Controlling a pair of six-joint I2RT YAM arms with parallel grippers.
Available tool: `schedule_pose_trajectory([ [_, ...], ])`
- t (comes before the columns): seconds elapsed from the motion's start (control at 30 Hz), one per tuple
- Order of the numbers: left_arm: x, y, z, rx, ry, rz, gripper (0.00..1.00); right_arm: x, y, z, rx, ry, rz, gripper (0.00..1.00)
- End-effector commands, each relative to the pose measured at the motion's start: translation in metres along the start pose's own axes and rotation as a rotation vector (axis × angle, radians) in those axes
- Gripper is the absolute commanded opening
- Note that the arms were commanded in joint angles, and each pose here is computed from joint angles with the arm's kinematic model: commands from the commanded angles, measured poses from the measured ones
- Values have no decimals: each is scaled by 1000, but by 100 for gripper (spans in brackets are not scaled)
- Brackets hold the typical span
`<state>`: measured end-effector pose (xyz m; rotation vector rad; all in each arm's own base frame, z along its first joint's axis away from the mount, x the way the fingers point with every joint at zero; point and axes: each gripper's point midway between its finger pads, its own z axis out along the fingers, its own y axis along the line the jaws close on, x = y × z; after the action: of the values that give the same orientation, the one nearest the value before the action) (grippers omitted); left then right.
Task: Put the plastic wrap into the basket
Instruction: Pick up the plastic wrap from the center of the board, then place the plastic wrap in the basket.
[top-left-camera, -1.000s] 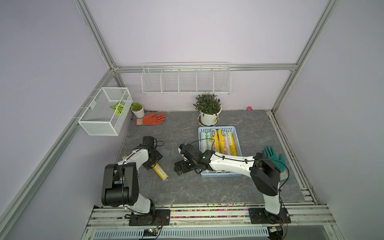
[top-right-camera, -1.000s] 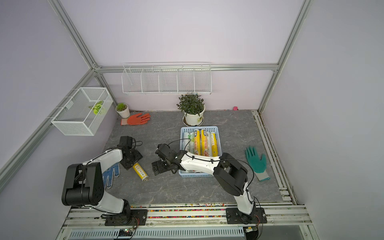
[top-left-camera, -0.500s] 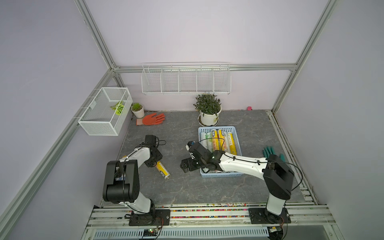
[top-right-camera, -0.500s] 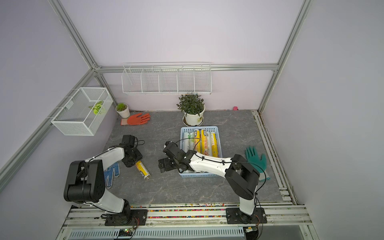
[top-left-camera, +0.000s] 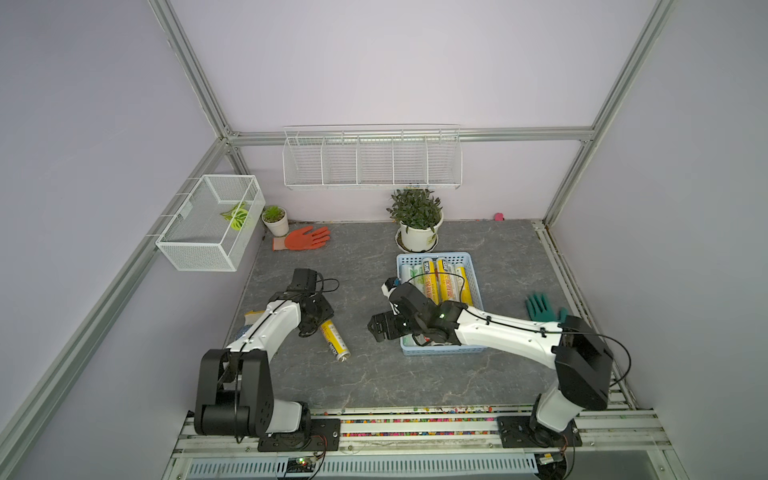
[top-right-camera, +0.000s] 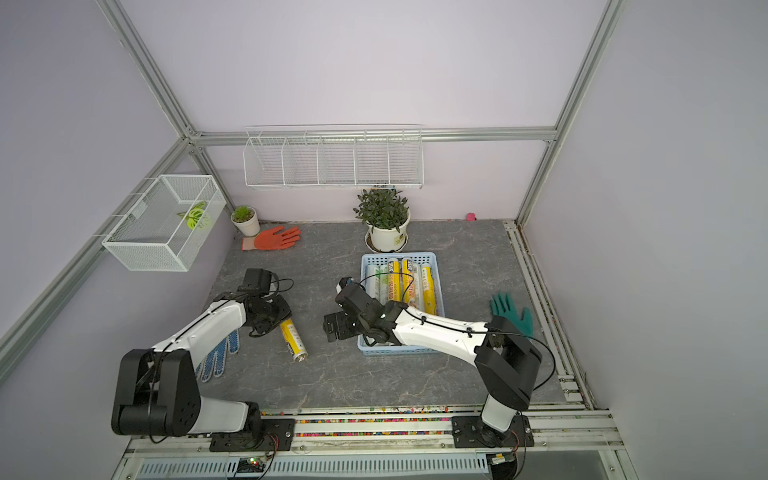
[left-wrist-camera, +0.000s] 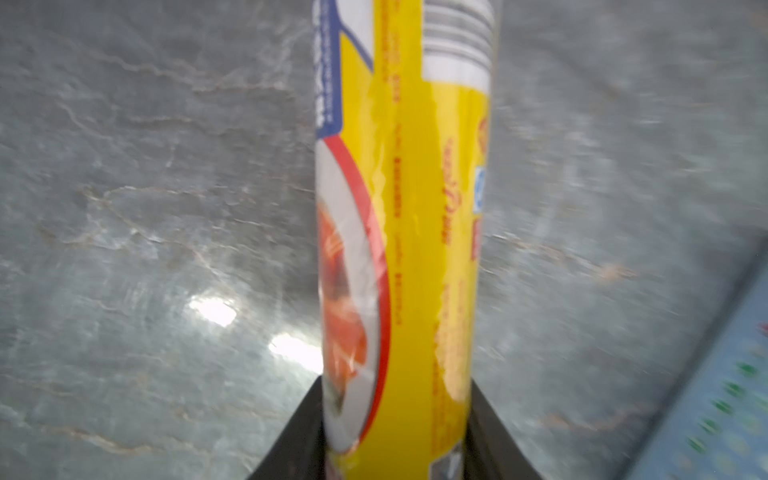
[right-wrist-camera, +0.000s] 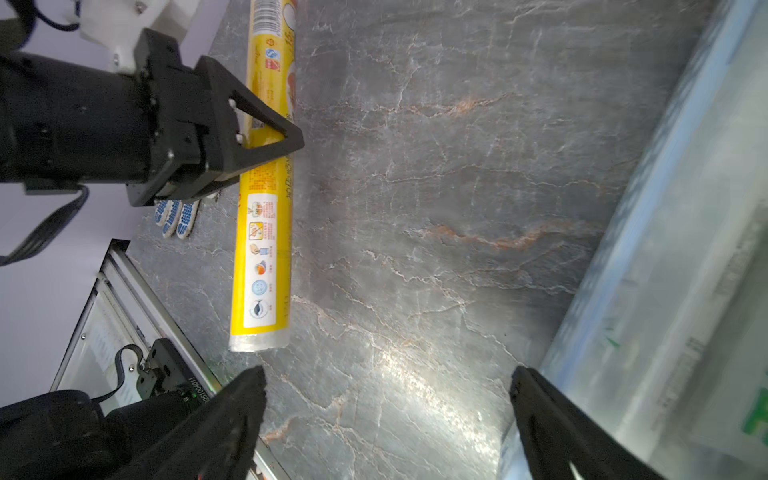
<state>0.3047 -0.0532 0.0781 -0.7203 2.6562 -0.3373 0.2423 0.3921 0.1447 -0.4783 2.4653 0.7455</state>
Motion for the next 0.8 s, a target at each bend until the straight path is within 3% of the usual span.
schedule_pose_trajectory([
  [0.0,-9,-43,-34,157,-75,57,22,-16,-13,-23,56,-107,30,97],
  [0.23,0,-112,-91,566,-196,154,20,-25,-49,-68,146,-302,111,97],
  [0.3,5,-131,-104,631,-217,203,20,-26,-59,-79,174,-341,122,97],
  [0.53,46,-209,-119,722,-223,423,19,-22,-96,-108,259,-427,190,97],
  [0.77,88,-267,-101,772,-206,429,15,-15,-123,-135,302,-501,229,97],
])
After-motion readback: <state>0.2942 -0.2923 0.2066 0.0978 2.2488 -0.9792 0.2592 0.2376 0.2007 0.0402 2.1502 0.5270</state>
